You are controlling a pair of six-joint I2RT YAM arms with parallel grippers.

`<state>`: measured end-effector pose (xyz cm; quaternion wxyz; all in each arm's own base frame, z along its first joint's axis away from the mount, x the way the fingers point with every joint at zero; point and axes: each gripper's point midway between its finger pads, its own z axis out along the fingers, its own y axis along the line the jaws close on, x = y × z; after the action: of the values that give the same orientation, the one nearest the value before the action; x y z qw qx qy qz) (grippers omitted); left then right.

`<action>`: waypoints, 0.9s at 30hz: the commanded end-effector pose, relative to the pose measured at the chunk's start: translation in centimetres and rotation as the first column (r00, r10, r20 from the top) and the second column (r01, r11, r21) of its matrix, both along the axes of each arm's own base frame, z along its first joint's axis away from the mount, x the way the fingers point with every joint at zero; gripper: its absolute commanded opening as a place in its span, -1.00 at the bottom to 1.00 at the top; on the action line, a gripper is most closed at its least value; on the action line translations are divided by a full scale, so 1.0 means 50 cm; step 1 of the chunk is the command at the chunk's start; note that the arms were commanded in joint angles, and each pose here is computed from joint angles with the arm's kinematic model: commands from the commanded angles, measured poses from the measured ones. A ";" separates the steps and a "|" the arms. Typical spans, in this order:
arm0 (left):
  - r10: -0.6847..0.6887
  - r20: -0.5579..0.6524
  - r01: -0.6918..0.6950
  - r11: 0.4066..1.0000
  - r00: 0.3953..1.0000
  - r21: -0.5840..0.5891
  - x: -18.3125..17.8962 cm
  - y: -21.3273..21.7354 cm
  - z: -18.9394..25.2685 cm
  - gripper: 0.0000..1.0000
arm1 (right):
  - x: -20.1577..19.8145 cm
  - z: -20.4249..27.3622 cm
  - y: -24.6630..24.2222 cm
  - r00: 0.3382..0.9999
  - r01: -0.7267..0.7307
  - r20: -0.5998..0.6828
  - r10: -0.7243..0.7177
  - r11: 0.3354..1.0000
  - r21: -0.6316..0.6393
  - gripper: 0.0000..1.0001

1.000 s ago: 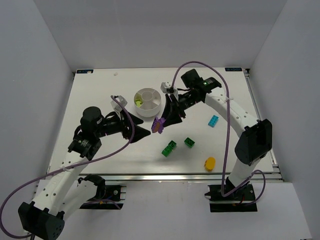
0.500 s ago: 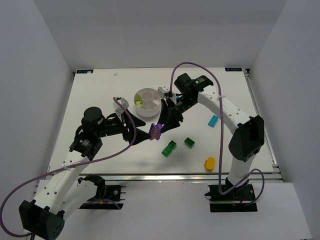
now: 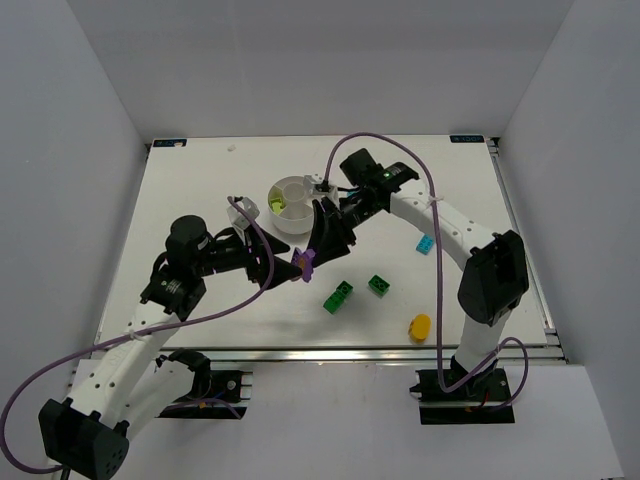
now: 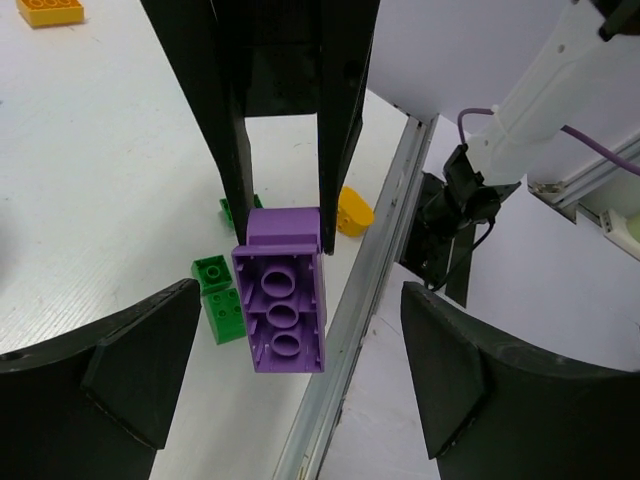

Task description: Sort the legos into containers by color

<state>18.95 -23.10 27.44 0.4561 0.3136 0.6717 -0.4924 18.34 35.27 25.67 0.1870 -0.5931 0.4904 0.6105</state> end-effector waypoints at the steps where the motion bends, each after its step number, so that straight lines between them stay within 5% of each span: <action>1: 0.021 -0.002 -0.021 1.000 1.000 0.015 0.004 0.003 -0.012 0.79 | -0.002 0.035 0.013 0.999 0.033 0.022 -0.034 0.999 0.027 -1.00; 5: 0.023 -0.007 -0.023 0.999 1.000 0.025 0.008 0.003 -0.018 0.60 | 0.000 0.034 0.015 0.998 0.057 0.020 -0.057 0.998 0.021 -1.00; 14: 0.022 -0.029 -0.021 0.999 0.999 0.042 0.010 0.003 -0.037 0.51 | -0.003 0.045 0.017 0.998 0.055 0.004 -0.055 0.998 0.027 -1.00; 24: 0.016 -0.024 -0.015 0.999 1.000 0.032 0.011 0.000 -0.028 -0.23 | 0.000 0.038 0.015 0.998 0.061 0.008 -0.061 0.998 0.024 -1.00; 27: 0.014 -0.027 -0.013 0.999 1.000 0.033 0.012 -0.001 -0.025 -0.64 | -0.002 0.034 0.016 0.998 0.061 0.011 -0.062 0.998 0.020 -1.00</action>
<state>19.73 -22.97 25.53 0.4410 0.3004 0.6969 -0.4792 18.81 36.25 25.88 0.1963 -0.5700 0.5197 0.6053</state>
